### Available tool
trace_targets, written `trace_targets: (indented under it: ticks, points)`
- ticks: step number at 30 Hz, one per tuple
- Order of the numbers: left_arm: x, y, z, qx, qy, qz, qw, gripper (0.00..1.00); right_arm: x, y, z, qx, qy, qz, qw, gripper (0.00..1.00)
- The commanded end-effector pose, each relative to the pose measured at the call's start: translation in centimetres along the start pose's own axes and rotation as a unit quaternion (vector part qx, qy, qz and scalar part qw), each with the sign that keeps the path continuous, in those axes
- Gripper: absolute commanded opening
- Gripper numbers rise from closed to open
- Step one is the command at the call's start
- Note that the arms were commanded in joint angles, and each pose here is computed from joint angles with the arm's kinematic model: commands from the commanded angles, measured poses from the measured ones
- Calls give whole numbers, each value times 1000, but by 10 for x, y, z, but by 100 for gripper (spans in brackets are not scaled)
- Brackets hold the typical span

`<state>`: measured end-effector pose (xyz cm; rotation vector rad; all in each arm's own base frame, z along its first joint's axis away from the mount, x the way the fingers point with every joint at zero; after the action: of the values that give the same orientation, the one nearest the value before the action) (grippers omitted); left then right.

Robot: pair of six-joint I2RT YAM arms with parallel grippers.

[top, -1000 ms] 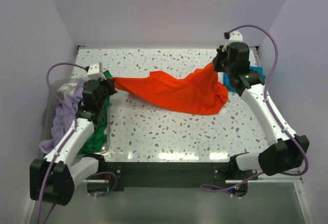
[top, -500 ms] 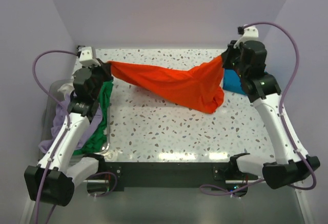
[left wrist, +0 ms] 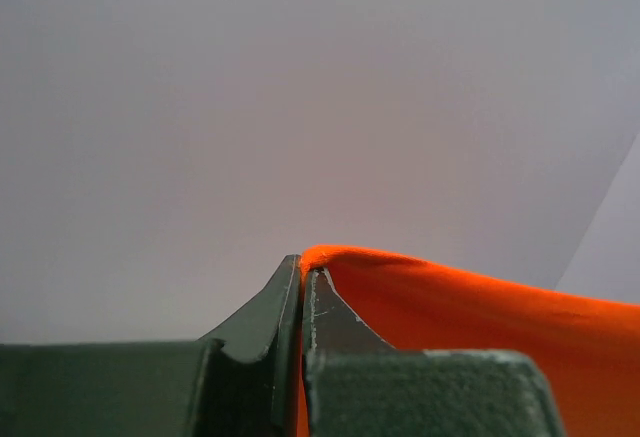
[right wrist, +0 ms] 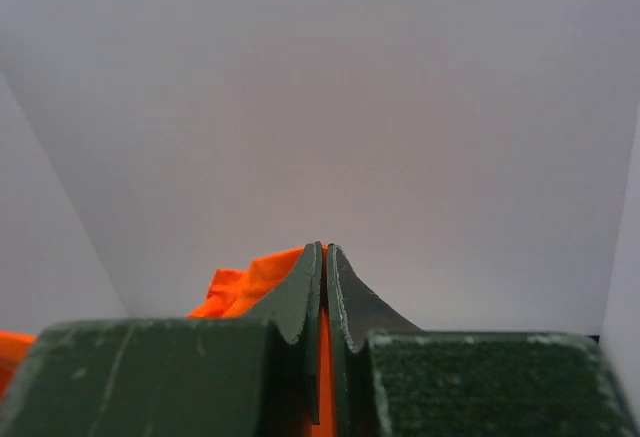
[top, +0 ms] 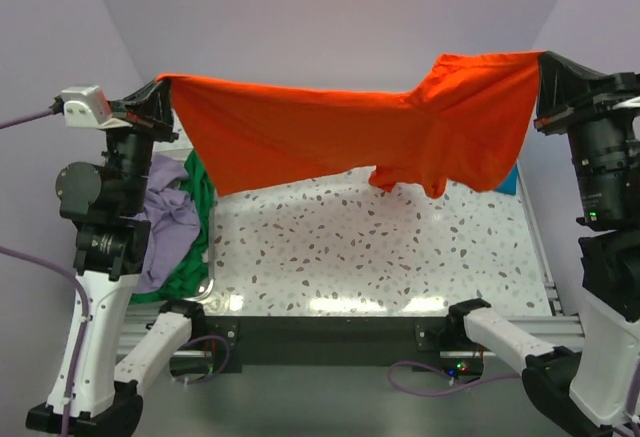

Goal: Fold and stack the t-shirts
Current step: Flatten the tshirt out

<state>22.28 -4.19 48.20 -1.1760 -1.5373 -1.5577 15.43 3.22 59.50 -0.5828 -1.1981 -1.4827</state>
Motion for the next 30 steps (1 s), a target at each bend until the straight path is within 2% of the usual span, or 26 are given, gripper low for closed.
trace_targets:
  ticks: [1,5,6,8,9,11,12,17,23,25,30]
  points:
    - [15,6,-3,-14,7,-20,1000,0,-6,19,1,9,-20,10,1000,0]
    - [-5,36,-12,-55,0,8,998,0,-33,64,-3,-10,-29,44,999,0]
    - [-25,50,-12,-56,-2,33,998,0,-56,89,-10,-26,-35,72,996,0]
    - [-39,66,-10,-53,-1,49,997,0,-73,111,-14,-37,-41,88,995,0]
    - [-62,79,-8,-48,0,75,996,0,-100,135,-22,-52,-49,116,991,0]
    - [-78,92,-6,-43,3,91,995,0,-114,155,-28,-65,-54,128,988,0]
    - [-99,102,-5,-40,3,115,992,0,-136,171,-36,-75,-57,150,984,0]
    - [-126,117,-6,-50,-1,138,989,0,-143,191,-44,-95,-64,155,981,0]
    - [-112,101,-8,-57,-9,115,992,0,-110,168,-34,-79,-58,122,988,0]
    - [-91,90,-10,-58,-9,90,994,0,-100,157,-31,-72,-57,114,989,0]
    - [-37,52,-13,-65,-7,28,997,0,-44,111,-14,-42,-55,54,996,0]
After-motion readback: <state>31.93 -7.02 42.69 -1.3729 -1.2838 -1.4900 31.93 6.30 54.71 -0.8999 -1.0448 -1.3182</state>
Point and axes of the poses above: each gripper's point midway between its finger pads, its own y axis out along the fingers, its own z axis along the line the jaws close on, x = y × z, the point moved 7 cm from there along -y, back along the fingers, and after that the axes turned 11 degrees about y, right-handed, at the moved point
